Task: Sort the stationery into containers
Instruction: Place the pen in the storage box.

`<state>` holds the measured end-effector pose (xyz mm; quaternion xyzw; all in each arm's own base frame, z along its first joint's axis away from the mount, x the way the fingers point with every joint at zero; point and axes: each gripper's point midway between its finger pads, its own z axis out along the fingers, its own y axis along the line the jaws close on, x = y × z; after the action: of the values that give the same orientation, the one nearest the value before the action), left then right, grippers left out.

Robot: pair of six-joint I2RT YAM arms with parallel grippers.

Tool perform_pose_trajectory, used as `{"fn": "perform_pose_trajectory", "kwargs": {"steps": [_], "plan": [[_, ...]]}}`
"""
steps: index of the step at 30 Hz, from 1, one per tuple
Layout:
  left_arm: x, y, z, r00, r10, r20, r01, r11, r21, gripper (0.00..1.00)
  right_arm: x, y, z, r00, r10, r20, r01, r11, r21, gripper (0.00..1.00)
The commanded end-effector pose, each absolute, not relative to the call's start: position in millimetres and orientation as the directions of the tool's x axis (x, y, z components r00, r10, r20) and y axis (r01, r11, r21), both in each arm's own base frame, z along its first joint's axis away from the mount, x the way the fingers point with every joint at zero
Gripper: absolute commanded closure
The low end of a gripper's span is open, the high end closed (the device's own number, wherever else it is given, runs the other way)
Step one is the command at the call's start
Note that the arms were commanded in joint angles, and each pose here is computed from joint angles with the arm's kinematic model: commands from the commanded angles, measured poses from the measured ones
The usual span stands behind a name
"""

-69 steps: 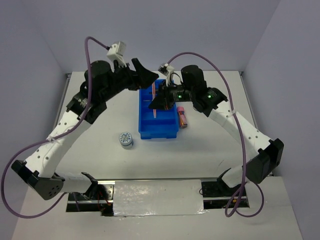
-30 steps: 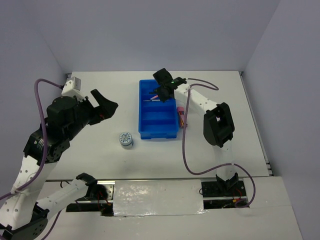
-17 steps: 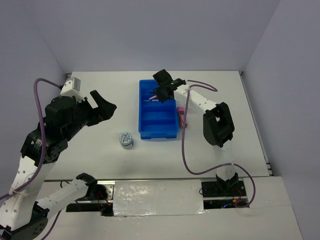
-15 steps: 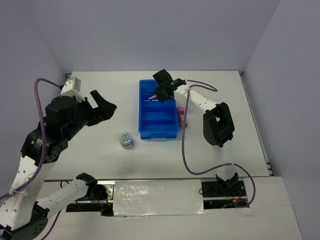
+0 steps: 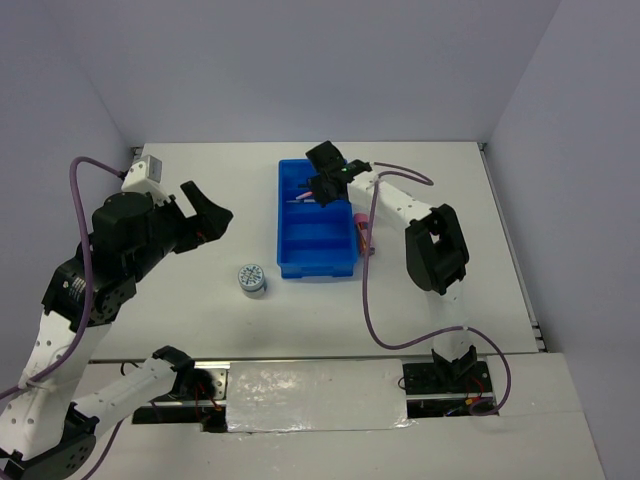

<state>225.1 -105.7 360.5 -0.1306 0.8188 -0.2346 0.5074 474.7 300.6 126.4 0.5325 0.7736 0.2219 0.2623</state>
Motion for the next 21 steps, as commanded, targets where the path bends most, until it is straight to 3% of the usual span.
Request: {"fn": "perform_pose_trajectory", "kwargs": {"steps": [1, 10, 21], "plan": [[223, -104, 372, -0.421, -0.463, -0.780, 0.046, 0.848, -0.528, 0.01, 480, 297, 139, -0.266, 0.952, -0.148, 0.692, 0.296, 0.658, 1.00], [214, -100, 374, -0.409, -0.480, -0.776, 0.042, 0.840, -0.541, 0.01, 480, 303, 139, -0.249, 0.965, -0.085, 0.692, 0.239, 0.681, 0.99], [207, -90, 372, -0.388, -0.470, -0.793, 0.036, 0.852, -0.522, 0.01, 488, 298, 139, -0.164, 0.983, -0.085, 0.719, 0.178, 0.672, 0.94]]}}
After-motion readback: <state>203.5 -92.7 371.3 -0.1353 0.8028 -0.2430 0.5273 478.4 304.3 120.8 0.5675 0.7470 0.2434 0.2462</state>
